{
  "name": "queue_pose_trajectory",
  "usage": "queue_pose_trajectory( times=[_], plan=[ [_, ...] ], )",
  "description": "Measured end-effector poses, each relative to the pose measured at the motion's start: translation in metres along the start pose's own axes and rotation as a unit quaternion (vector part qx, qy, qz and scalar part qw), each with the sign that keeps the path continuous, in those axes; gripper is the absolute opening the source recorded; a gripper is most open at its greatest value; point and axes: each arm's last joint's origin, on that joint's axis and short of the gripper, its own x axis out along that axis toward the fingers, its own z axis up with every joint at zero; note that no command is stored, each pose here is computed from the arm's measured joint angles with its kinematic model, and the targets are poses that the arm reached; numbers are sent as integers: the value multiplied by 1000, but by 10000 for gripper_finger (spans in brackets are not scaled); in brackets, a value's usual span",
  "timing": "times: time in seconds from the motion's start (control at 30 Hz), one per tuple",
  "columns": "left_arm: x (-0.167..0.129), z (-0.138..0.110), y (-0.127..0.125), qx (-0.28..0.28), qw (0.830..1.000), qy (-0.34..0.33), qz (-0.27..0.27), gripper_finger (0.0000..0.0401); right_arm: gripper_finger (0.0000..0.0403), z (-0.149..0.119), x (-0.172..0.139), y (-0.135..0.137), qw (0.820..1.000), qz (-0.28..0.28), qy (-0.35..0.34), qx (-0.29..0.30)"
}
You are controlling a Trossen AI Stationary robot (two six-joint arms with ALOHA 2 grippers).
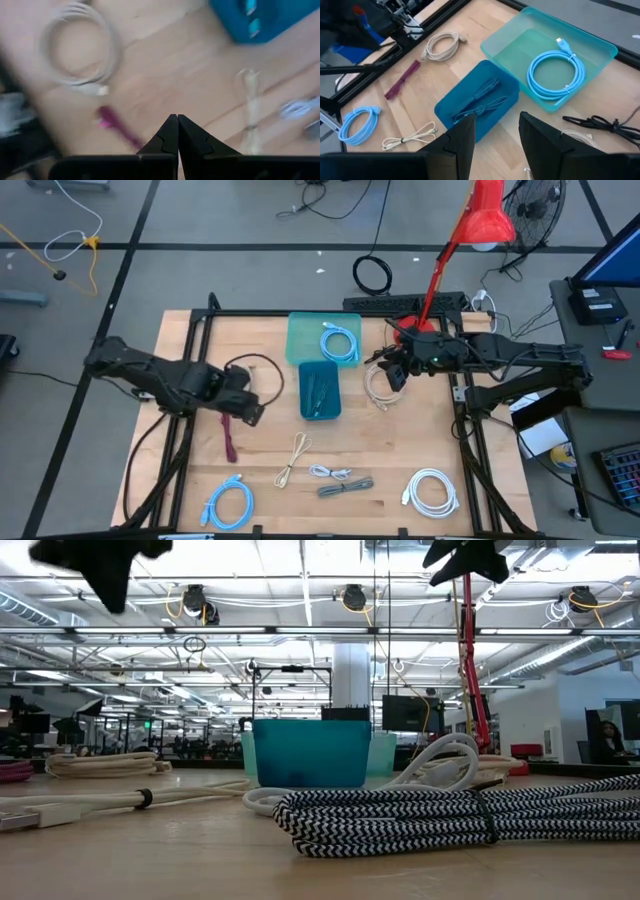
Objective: Pick & Place USB Port
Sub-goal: Put the left brown hdmi cable into the green bin
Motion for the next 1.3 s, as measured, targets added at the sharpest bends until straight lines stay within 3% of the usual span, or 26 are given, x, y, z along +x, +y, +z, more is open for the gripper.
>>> queue_pose_trajectory(
  times=[0.1,0.33,0.67,0.93,1.13,1.3],
  plan=[
    [20,-4,25,-58,998,-17,-22,2,141,0,4,1,1000,-1,2,-1],
    [63,-1,86,-209,976,-44,32,2,141,3,17,8,1000,6,-5,1],
    [72,23,116,-282,955,-56,67,20,141,2,33,15,1000,26,14,-2],
    [74,42,135,-278,957,-33,78,40,141,1,35,17,998,47,30,-21],
    [85,55,138,-271,959,20,81,148,141,0,35,19,995,77,50,-47],
    [106,68,132,-161,979,48,116,222,141,0,34,19,991,89,53,-81]
  ],
)
